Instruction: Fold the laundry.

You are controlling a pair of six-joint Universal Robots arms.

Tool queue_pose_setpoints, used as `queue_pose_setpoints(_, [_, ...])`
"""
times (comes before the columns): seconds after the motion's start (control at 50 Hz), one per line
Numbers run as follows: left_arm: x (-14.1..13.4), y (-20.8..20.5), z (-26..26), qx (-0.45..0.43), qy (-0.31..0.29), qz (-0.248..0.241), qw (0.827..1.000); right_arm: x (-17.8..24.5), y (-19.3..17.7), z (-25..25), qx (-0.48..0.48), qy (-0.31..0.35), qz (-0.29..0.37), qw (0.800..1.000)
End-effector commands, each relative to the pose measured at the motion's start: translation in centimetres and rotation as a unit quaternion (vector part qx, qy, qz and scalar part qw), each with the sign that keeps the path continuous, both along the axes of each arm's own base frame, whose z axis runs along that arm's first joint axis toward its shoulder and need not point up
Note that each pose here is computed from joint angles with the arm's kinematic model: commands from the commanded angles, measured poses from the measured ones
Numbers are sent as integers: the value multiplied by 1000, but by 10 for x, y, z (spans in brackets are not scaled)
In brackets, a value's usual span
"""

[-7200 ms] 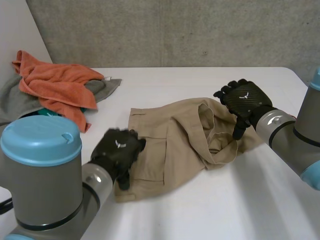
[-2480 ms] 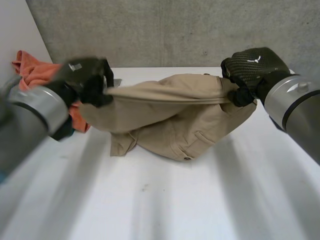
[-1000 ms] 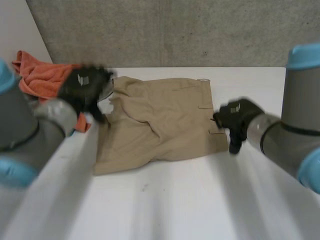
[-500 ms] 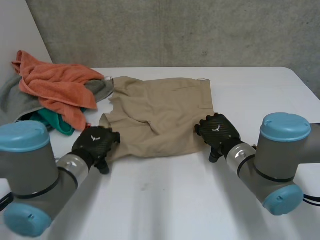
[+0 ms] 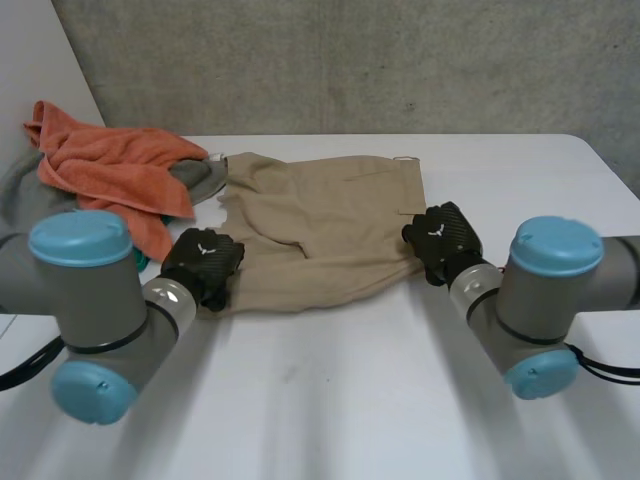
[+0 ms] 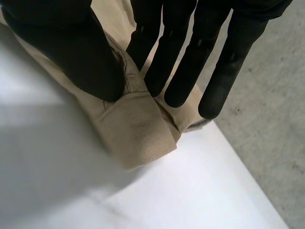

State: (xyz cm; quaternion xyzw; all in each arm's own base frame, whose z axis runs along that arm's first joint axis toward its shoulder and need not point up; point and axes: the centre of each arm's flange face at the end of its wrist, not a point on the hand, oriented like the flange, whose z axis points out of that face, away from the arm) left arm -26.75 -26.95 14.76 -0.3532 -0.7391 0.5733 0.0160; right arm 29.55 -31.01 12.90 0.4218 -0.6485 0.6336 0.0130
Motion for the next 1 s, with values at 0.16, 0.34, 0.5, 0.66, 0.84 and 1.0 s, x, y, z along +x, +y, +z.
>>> queue_pose_setpoints(0.16, [30,94,30,157,-75,-58,983,-78,106,65,334,197,17,922])
queue_pose_setpoints(0.34, [31,120,39,209,-117,-93,967,-90,110,78,323,216,25,921])
queue_pose_setpoints(0.5, [-4,76,53,85,-63,-94,990,-82,76,76,275,161,-12,948])
queue_pose_setpoints(0.66, [-58,-19,68,-114,53,-77,989,-74,20,76,157,56,-82,983])
queue_pose_setpoints(0.84, [-106,-94,51,-226,71,-68,969,-61,-49,65,-23,-18,-124,992])
queue_pose_setpoints(1.0, [-129,-125,25,-254,102,-84,958,-37,-94,26,-140,-22,-113,983])
